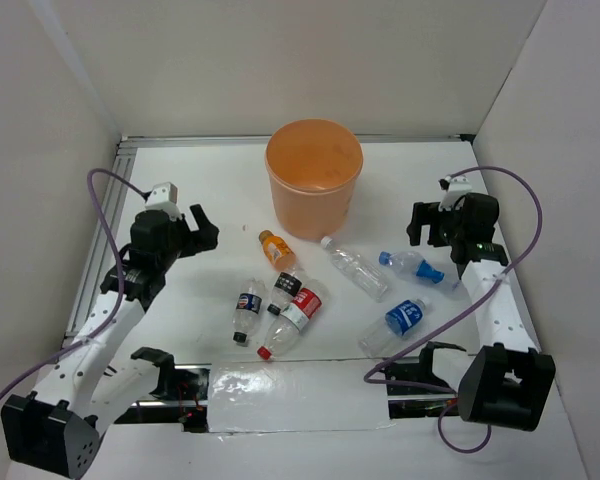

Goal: Put the plastic bottles in the bin

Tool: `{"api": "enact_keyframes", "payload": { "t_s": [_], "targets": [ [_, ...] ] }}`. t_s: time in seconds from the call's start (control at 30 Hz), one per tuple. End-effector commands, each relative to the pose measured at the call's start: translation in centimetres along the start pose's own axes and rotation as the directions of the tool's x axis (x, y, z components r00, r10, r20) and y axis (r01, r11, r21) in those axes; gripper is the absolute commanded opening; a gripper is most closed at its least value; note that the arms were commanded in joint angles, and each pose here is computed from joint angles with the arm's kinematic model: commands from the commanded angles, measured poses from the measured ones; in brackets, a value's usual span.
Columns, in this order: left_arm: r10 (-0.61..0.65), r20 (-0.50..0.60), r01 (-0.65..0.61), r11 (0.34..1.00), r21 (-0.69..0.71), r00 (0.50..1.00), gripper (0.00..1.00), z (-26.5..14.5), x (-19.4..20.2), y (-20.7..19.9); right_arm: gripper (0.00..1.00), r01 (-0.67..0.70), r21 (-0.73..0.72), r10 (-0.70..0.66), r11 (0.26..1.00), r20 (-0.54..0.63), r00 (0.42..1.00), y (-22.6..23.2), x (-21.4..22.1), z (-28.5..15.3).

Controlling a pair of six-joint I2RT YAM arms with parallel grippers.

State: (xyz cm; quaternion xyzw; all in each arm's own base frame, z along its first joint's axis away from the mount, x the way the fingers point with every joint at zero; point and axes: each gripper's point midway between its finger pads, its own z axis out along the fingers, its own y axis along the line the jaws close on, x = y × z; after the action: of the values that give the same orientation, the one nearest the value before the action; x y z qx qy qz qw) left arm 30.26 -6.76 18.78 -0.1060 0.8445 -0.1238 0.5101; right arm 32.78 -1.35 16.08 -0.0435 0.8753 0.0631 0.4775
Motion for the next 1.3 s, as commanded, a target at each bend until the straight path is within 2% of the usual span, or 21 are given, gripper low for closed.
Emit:
{"api": "enact_keyframes", "payload": {
  "t_s": [0.0, 0.13, 0.27, 0.33, 0.4, 0.43, 0.47, 0.5, 0.57, 0.6, 0.63, 0.7, 0.9, 0.97, 1.07, 1.1, 1.17, 1.2, 1.27],
  "targets": [
    [0.004, -0.06, 0.01, 0.974, 0.228, 0.998, 1.0, -2.1, -0.6, -5.4, 1.0, -0.021, 0.153, 0.011, 0.988, 0.067, 0.998, -2.3, -1.5, -1.3],
    [0.097, -0.133, -0.058, 0.961, 0.269, 0.986, 1.0, -2.2, 1.8, -8.3, 1.0, -0.02, 0.146, 0.018, 0.989, 0.016, 1.0, -2.5, -0.8, -1.1],
    [0.174, -0.198, -0.124, 0.963, 0.24, 0.965, 1.0, -1.7, 4.7, -9.5, 1.0, -0.005, 0.12, 0.005, 0.993, 0.001, 1.0, -2.2, -0.9, -0.7],
    [0.173, -0.253, -0.12, 0.97, 0.213, 0.952, 0.98, -1.6, 6.5, -9.7, 1.0, 0.03, 0.109, -0.029, 0.994, -0.011, 1.0, -2.3, -0.9, -0.7],
    [0.171, -0.289, -0.123, 0.976, 0.179, 0.942, 0.88, -2.1, 7.9, -10.0, 1.0, 0.096, 0.109, -0.095, 0.989, -0.015, 0.995, -2.5, -1.3, -0.8],
    [0.162, -0.294, -0.118, 0.98, 0.161, 0.942, 0.71, -2.3, 8.2, -10.0, 1.0, 0.113, 0.1, -0.112, 0.989, -0.015, 0.994, -2.4, -1.5, -1.0],
    [0.157, -0.302, -0.12, 0.983, 0.14, 0.94, 0.62, -2.3, 8.6, -9.9, 1.0, 0.134, 0.099, -0.133, 0.986, -0.017, 0.991, -2.5, -1.5, -1.0],
    [0.139, -0.299, -0.112, 0.988, 0.105, 0.944, 0.6, -2.3, 9.0, -9.9, 1.0, 0.168, 0.099, -0.167, 0.981, -0.019, 0.986, -2.5, -1.5, -1.3],
    [0.134, -0.312, -0.116, 0.99, 0.077, 0.941, 0.62, -2.3, 9.9, -9.6, 1.0, 0.197, 0.079, -0.196, 0.977, -0.014, 0.98, -2.2, -1.6, -1.6],
    [0.137, -0.321, -0.128, 0.991, 0.049, 0.937, 0.74, -2.0, 10.7, -9.1, 1.0, 0.21, 0.08, -0.209, 0.975, -0.012, 0.978, -2.1, -1.7, -1.9],
    [0.133, -0.337, -0.129, 0.991, 0.034, 0.932, 0.82, -1.9, 11.6, -8.9, 1.0, 0.207, 0.076, -0.206, 0.975, -0.021, 0.978, -2.1, -1.2, -1.8],
    [0.154, -0.36, -0.154, 0.988, 0.027, 0.92, 0.93, -1.6, 12.8, -9.0, 1.0, 0.205, 0.081, -0.203, 0.975, -0.034, 0.979, -2.3, -0.9, -1.6],
    [0.197, -0.485, -0.265, 0.961, -0.076, 0.852, 0.94, -0.7, 18.1, -7.0, 1.0, 0.168, 0.049, -0.164, 0.985, -0.078, 0.983, -2.7, 0.3, -1.1],
    [0.197, -0.512, -0.285, 0.953, -0.099, 0.836, 0.91, -0.5, 19.2, -6.1, 1.0, 0.172, 0.034, -0.169, 0.985, -0.072, 0.983, -2.6, 0.3, -1.1],
    [0.195, -0.533, -0.3, 0.947, -0.118, 0.823, 0.85, -0.1, 20.6, -5.3, 1.0, 0.17, 0.001, -0.17, 0.985, -0.059, 0.984, -2.0, 0.2, -1.0],
    [0.196, -0.538, -0.306, 0.944, -0.121, 0.82, 0.74, 0.0, 21.0, -5.0, 1.0, 0.184, -0.017, -0.184, 0.983, -0.041, 0.982, -1.6, -0.2, -1.2],
    [0.202, -0.53, -0.304, 0.946, -0.111, 0.823, 0.6, 0.3, 21.0, -5.3, 0.96, 0.196, -0.046, -0.197, 0.98, -0.029, 0.98, -1.1, -0.3, -1.2],
    [0.202, -0.543, -0.307, 0.946, -0.108, 0.815, 0.49, 0.3, 21.4, -5.3, 0.96, 0.208, -0.085, -0.21, 0.974, -0.013, 0.978, -0.5, -0.4, -1.2],
    [0.217, -0.525, -0.303, 0.949, -0.084, 0.823, 0.38, 0.7, 20.6, -6.3, 0.94, 0.225, -0.112, -0.226, 0.968, 0.011, 0.974, 0.0, -1.0, -1.3]
  ]
}}
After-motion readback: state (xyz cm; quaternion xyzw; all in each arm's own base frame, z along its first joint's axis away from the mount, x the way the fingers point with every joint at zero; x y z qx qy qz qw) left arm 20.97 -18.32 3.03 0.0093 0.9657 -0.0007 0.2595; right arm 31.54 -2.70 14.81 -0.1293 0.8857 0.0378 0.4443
